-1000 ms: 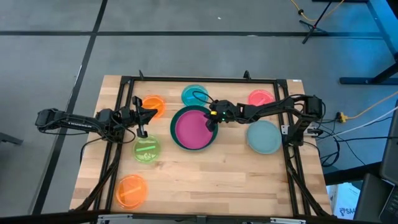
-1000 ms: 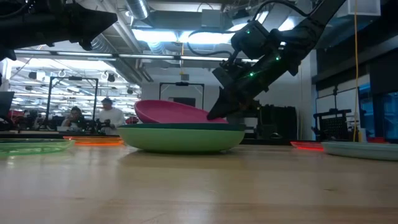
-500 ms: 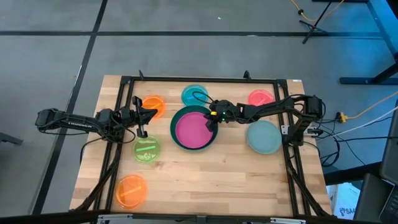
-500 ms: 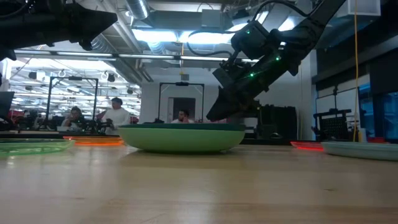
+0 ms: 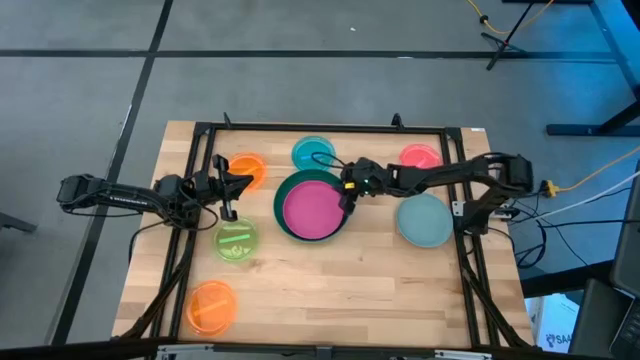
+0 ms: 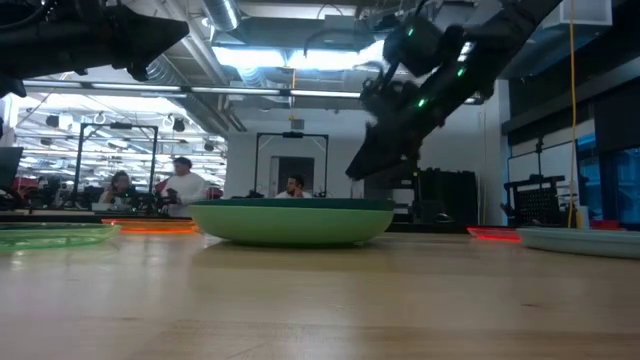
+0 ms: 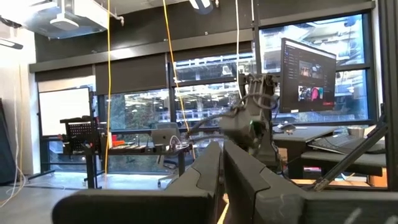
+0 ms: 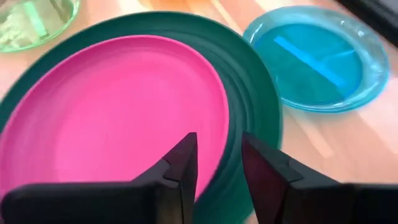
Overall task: Stack plastic plates
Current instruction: Stack the blue plate on top of the pink plate
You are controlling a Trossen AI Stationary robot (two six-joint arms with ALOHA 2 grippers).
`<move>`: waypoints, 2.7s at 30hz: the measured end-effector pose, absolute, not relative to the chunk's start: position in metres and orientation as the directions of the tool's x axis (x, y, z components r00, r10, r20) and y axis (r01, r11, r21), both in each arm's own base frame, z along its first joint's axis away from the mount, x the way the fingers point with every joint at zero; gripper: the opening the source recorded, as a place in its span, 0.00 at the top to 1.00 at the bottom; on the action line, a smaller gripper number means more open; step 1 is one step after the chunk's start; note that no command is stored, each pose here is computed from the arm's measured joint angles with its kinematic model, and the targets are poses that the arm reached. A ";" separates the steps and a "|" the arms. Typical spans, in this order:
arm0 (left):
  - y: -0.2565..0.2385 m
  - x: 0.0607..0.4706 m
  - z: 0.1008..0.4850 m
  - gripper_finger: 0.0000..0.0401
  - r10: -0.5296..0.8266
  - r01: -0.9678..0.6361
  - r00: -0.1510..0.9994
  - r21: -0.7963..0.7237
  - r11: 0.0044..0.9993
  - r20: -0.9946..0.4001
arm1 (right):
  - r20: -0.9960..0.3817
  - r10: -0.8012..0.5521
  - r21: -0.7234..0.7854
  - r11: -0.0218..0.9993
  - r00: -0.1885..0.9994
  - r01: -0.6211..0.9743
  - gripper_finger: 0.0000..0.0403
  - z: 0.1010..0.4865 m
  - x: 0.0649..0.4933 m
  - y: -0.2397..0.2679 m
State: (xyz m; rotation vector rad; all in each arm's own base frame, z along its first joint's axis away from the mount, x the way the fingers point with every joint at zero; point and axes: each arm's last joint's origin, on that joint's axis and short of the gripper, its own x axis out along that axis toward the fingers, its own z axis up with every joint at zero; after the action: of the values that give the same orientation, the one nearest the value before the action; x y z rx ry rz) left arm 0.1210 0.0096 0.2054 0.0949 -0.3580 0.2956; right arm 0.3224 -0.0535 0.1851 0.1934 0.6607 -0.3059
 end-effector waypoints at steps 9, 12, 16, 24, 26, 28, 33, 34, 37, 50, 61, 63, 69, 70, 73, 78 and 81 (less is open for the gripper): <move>0.010 0.121 0.205 0.97 0.268 -0.301 0.895 0.040 0.953 0.358 | -0.686 -0.216 -0.036 0.964 0.695 0.265 0.72 0.216 0.293 -0.001; 0.010 0.121 0.205 0.97 0.268 -0.301 0.894 0.039 0.953 0.359 | -0.730 -0.200 -0.084 0.975 0.654 0.205 0.72 0.213 0.285 0.022; 0.010 0.121 0.205 0.97 0.268 -0.301 0.894 0.039 0.953 0.358 | -0.771 -0.166 -0.104 0.985 0.615 0.137 0.72 0.207 0.276 0.050; 0.010 0.121 0.205 0.97 0.268 -0.301 0.895 0.040 0.953 0.358 | -0.851 -0.117 -0.110 0.993 0.512 0.044 0.72 0.199 0.251 0.092; 0.010 0.121 0.205 0.97 0.268 -0.301 0.894 0.039 0.953 0.359 | -0.867 -0.125 -0.119 0.992 0.482 0.043 0.72 0.197 0.244 0.099; 0.010 0.121 0.205 0.97 0.268 -0.301 0.894 0.039 0.953 0.358 | -0.878 -0.141 -0.134 0.990 0.458 0.048 0.72 0.195 0.238 0.104; 0.010 0.121 0.205 0.97 0.268 -0.301 0.894 0.039 0.953 0.358 | -0.894 -0.175 -0.158 0.984 0.411 0.076 0.72 0.193 0.226 0.111; 0.010 0.121 0.205 0.97 0.268 -0.301 0.894 0.039 0.953 0.359 | -0.897 -0.178 -0.157 0.984 0.404 0.084 0.72 0.193 0.225 0.113; 0.010 0.121 0.205 0.97 0.268 -0.301 0.894 0.039 0.953 0.359 | -0.906 -0.183 -0.155 0.982 0.382 0.104 0.72 0.192 0.219 0.116; 0.010 0.121 0.205 0.97 0.268 -0.301 0.894 0.039 0.953 0.359 | -0.929 -0.219 -0.189 0.974 0.300 0.126 0.72 0.190 0.204 0.121; 0.010 0.121 0.205 0.97 0.268 -0.301 0.894 0.039 0.953 0.359 | -0.917 -0.339 -0.276 0.919 0.211 0.281 0.72 0.157 0.182 0.104; 0.010 0.121 0.205 0.97 0.268 -0.301 0.894 0.039 0.953 0.358 | -0.914 -0.346 -0.281 0.916 0.212 0.285 0.72 0.152 0.180 0.103; 0.010 0.121 0.205 0.97 0.268 -0.301 0.894 0.039 0.953 0.359 | -0.907 -0.347 -0.264 0.909 0.238 0.322 0.72 0.138 0.175 0.099; 0.010 0.121 0.205 0.97 0.268 -0.301 0.894 0.039 0.953 0.359 | -0.908 -0.342 -0.256 0.911 0.243 0.324 0.72 0.136 0.174 0.099; 0.010 0.121 0.205 0.97 0.268 -0.301 0.894 0.039 0.953 0.358 | -0.910 -0.345 -0.262 0.909 0.230 0.325 0.72 0.130 0.170 0.096; 0.010 0.121 0.205 0.97 0.268 -0.301 0.894 0.039 0.953 0.359 | -0.908 -0.351 -0.265 0.904 0.228 0.336 0.72 0.126 0.167 0.094; 0.010 0.121 0.205 0.97 0.268 -0.301 0.894 0.039 0.953 0.359 | -0.907 -0.352 -0.268 0.906 0.230 0.326 0.76 0.125 0.167 0.094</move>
State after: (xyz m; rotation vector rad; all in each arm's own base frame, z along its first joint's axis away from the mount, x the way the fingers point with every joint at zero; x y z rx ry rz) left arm 0.1210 0.0095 0.2054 0.0942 -0.3585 0.2952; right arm 0.1665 0.0938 0.1251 -0.0234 1.2550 -0.4663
